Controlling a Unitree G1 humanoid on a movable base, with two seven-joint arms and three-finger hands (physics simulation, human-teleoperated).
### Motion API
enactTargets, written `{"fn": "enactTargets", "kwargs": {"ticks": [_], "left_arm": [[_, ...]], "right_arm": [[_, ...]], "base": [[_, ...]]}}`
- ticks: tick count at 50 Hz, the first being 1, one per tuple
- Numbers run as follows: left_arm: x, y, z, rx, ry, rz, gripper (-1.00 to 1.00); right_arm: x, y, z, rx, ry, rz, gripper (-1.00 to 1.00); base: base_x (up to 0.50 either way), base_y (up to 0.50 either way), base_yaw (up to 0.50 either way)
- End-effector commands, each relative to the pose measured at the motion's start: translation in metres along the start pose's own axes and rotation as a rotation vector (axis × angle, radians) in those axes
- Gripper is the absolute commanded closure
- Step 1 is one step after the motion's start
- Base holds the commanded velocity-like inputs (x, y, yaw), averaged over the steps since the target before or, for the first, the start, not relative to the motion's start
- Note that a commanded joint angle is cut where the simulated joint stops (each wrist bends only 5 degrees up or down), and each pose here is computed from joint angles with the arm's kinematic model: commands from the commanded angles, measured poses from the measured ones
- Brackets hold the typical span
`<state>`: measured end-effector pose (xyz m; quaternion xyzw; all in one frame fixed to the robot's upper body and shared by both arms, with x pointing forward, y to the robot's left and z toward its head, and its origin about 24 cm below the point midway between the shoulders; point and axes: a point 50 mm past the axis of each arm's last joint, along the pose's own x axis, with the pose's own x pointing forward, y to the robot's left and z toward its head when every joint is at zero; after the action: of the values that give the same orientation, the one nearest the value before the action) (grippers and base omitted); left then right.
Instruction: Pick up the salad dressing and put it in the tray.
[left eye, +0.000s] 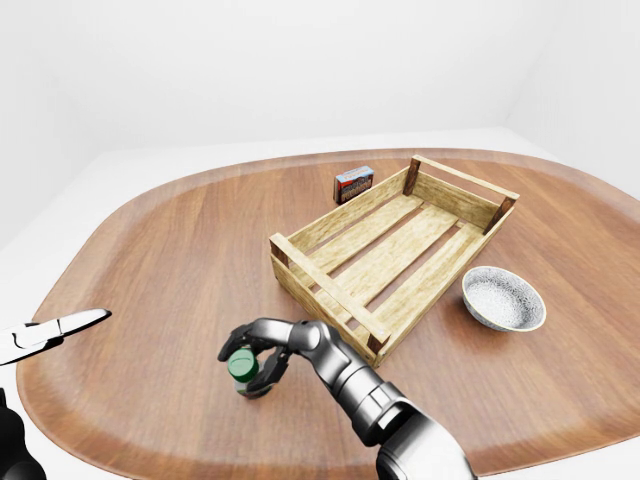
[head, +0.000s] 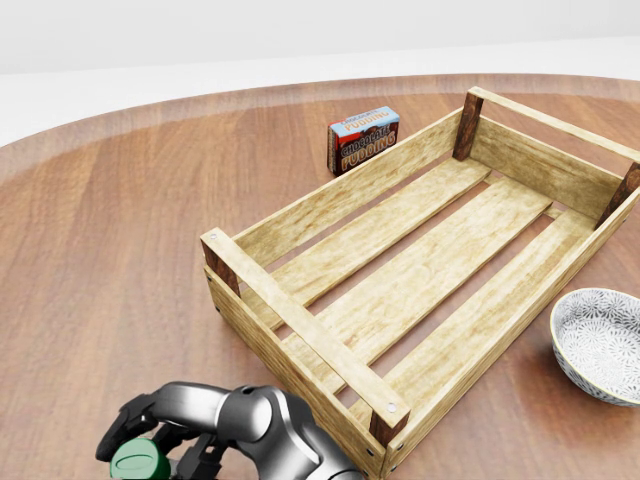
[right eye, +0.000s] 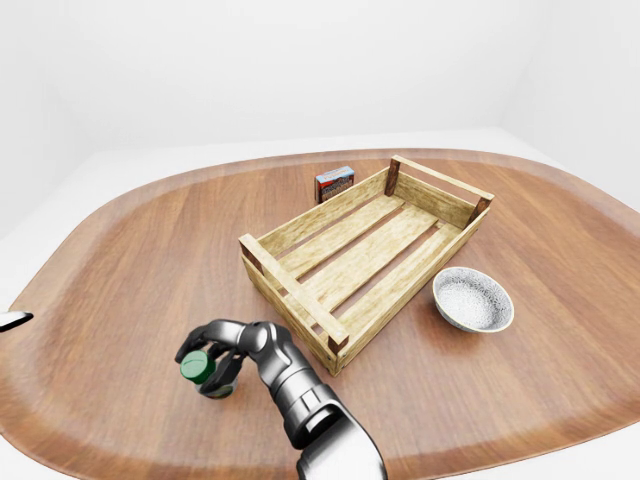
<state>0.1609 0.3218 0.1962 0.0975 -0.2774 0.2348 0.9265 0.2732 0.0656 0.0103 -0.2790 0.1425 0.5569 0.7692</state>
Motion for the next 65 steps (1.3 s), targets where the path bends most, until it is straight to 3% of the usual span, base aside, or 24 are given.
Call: {"fn": "enactTargets", "kwargs": {"ticks": [1, 38, 65], "left_arm": [[0.000, -0.001, -0.001, 0.000, 0.005, -0.005, -1.00], [0.000, -0.004, -0.002, 0.000, 0.009, -0.014, -1.00], [0.000, -0.005, -0.006, 0.000, 0.027, -0.020, -1.00]], "right_arm": [[0.002, 0.006, -0.005, 0.003, 0.010, 0.041, 1.00], [-0.001, 0.005, -0.001, -0.005, 0.006, 0.025, 1.00], [-0.014, -0.016, 0.032, -0.050, -0.089, -0.019, 1.00]], "base": [[0.00, 0.00, 0.00], [0.00, 0.00, 0.00], [0.00, 0.00, 0.00]]}}
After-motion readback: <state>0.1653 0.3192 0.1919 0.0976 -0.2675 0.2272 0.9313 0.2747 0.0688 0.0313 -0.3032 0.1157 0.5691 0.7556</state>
